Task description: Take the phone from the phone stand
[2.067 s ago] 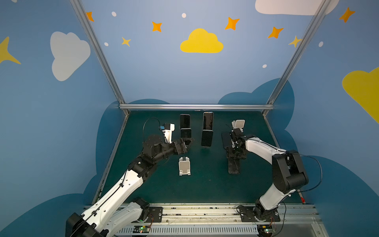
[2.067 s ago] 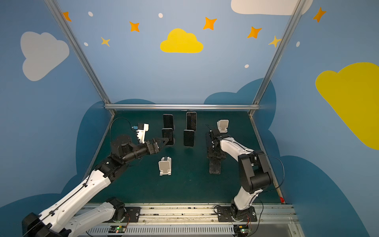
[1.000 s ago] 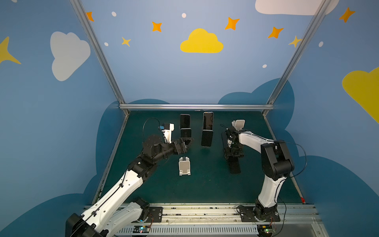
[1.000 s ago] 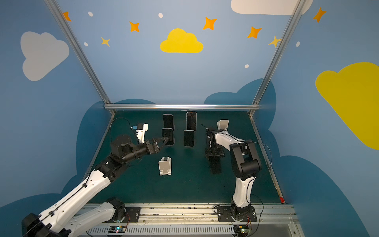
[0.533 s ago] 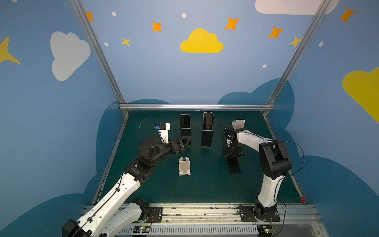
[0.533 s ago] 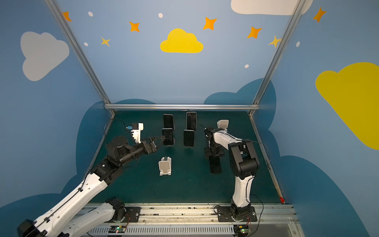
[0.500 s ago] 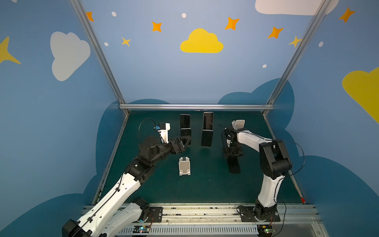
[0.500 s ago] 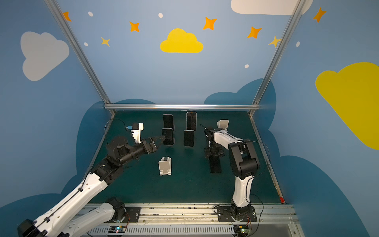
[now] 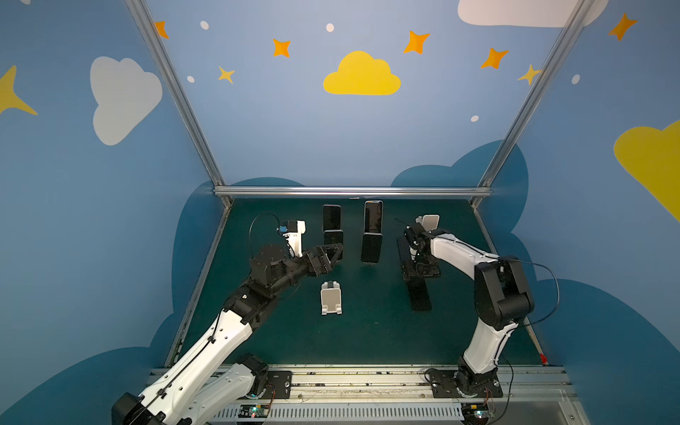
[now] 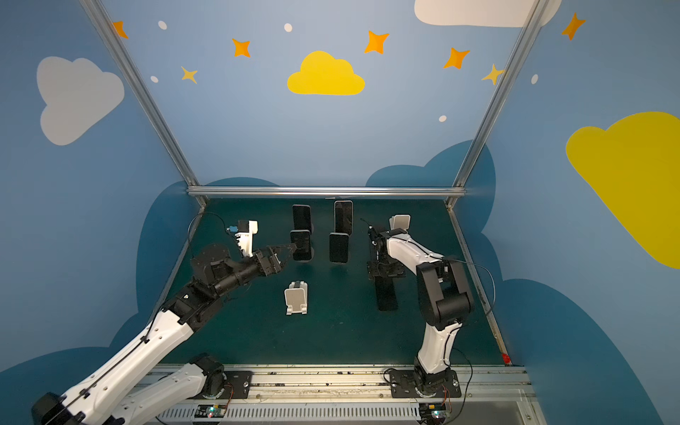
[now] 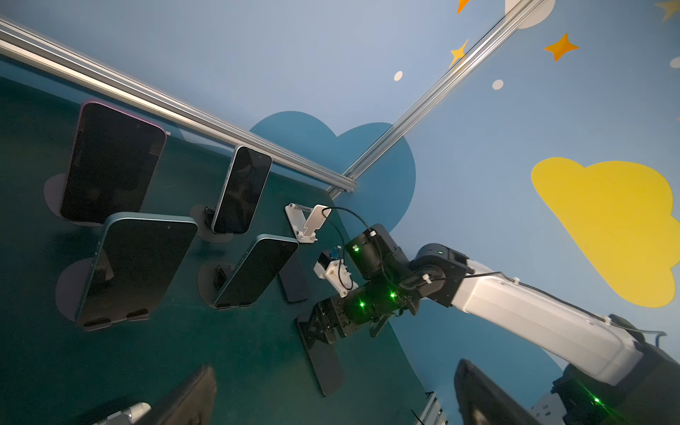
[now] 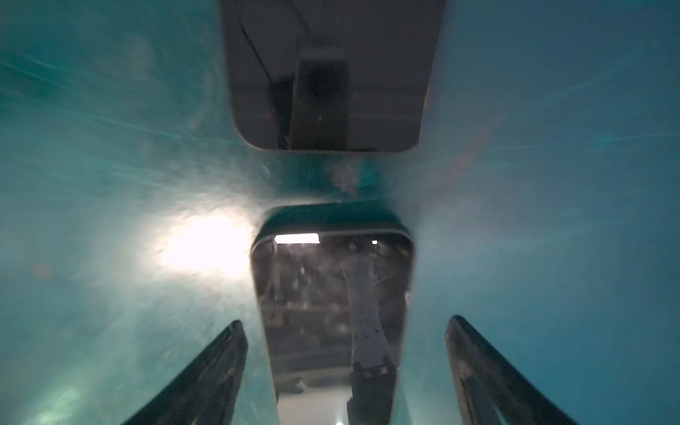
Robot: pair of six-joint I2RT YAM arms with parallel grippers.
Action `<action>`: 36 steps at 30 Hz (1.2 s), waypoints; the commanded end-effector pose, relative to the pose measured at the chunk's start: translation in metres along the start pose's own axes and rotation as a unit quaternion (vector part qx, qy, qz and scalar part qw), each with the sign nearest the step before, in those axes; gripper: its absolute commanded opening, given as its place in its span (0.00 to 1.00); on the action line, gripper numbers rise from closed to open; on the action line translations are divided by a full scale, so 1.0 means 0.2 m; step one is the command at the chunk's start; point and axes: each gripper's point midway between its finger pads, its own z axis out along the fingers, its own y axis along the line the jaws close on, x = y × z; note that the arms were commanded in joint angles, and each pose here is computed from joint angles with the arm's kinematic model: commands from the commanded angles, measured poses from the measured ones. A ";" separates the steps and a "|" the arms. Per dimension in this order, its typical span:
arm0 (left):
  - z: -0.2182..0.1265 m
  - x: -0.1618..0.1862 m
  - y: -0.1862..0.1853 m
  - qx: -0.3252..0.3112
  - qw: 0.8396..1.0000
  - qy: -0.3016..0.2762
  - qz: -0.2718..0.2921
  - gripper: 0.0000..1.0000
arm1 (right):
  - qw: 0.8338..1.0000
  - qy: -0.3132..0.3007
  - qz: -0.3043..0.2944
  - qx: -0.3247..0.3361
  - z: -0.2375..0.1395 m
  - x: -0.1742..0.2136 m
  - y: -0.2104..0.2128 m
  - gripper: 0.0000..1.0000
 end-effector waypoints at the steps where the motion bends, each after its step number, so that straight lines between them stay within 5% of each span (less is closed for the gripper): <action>1: -0.01 -0.02 -0.01 -0.002 1.000 -0.008 0.012 1.00 | 0.998 -0.065 0.026 0.005 -0.21 -0.05 -0.02 0.87; 7: -0.03 -0.05 0.06 -0.041 0.999 -0.031 0.010 1.00 | 0.982 -0.168 0.083 -0.031 -0.52 -0.03 0.04 0.87; 9: -0.06 -0.09 0.16 -0.099 0.993 -0.058 0.004 1.00 | 0.974 -0.195 0.108 -0.046 -0.59 0.01 0.09 0.87; 14: -0.22 -0.18 0.51 -0.301 0.944 -0.133 -0.016 1.00 | 0.955 -0.245 0.127 -0.104 -0.66 0.15 0.32 0.87; 18: -0.27 -0.20 0.58 -0.339 0.928 -0.153 -0.026 1.00 | 0.948 -0.282 0.100 -0.113 -0.73 0.20 0.47 0.87; 28: -0.24 -0.13 0.56 -0.346 0.933 -0.095 0.017 1.00 | 0.917 -0.375 0.096 -0.094 -0.86 0.13 0.40 0.89; 36: -0.21 0.36 0.60 -0.351 0.933 0.086 0.010 0.97 | 0.899 -0.421 0.081 -0.092 -0.83 0.18 0.27 0.90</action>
